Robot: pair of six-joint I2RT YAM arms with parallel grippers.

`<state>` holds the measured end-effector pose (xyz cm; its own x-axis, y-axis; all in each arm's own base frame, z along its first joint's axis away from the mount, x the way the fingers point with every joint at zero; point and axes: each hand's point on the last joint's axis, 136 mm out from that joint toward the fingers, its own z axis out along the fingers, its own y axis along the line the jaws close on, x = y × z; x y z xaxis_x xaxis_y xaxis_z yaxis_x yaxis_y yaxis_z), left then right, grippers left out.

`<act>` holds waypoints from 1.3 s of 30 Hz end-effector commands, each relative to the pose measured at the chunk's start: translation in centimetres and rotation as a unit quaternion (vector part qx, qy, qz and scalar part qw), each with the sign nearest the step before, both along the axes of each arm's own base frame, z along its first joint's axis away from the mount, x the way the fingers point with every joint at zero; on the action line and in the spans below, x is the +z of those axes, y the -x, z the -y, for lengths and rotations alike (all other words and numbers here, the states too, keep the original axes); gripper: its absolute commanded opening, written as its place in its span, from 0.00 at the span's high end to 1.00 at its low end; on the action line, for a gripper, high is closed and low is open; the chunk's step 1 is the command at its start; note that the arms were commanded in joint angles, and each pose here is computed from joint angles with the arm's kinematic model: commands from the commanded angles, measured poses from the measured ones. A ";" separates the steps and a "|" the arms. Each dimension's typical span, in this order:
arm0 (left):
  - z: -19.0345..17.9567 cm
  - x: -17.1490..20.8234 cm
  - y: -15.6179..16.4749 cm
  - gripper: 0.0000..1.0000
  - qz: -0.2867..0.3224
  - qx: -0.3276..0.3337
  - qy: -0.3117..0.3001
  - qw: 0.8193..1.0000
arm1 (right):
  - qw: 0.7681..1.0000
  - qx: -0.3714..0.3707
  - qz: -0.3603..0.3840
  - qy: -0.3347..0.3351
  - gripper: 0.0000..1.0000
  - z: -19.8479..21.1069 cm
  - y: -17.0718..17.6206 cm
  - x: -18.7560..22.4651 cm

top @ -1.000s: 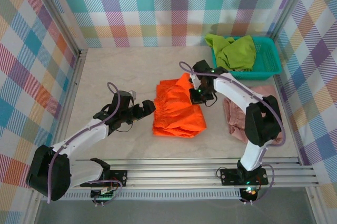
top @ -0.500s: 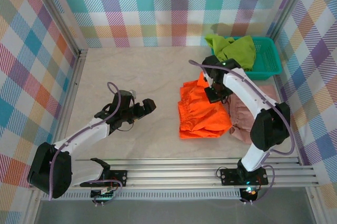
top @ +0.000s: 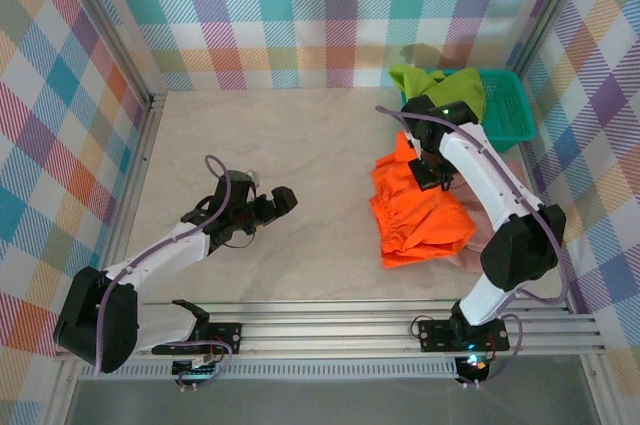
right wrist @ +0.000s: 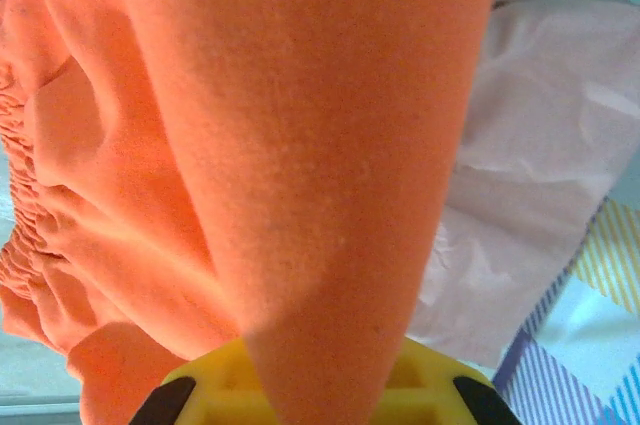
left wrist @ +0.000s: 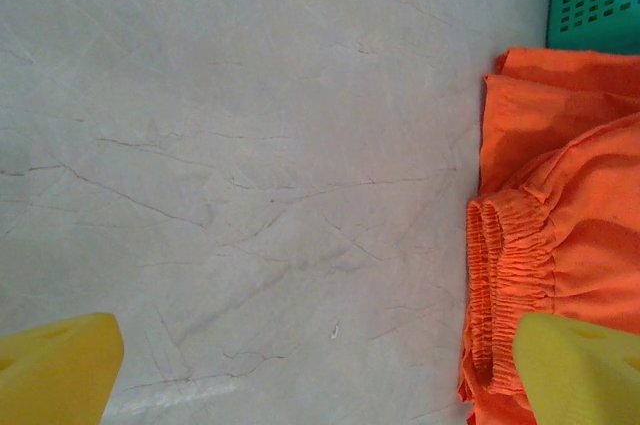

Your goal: Fold and stack the shorts

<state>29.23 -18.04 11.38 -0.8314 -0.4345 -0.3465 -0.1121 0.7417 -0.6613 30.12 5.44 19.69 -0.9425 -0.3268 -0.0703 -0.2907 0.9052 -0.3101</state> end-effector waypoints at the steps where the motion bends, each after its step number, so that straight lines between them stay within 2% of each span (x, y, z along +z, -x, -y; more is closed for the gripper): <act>1: 0.0 0.2 -0.6 0.00 0.004 0.006 0.012 1.000 | 0.999 -0.005 0.024 0.020 1.00 1.6 0.3 2.7; 20: 0.0 -0.2 -0.8 0.00 -0.001 0.011 0.010 1.000 | 0.995 -0.044 0.083 0.036 1.00 4.5 0.0 8.3; 27: 0.0 -0.4 -0.9 0.00 -0.002 0.011 0.010 1.000 | 0.993 -0.062 0.083 0.061 1.00 6.7 0.3 8.1; 39: 0.6 -0.8 -1.4 0.00 -0.004 0.005 0.015 1.000 | 0.981 -0.103 0.088 0.142 1.00 11.7 -0.3 7.3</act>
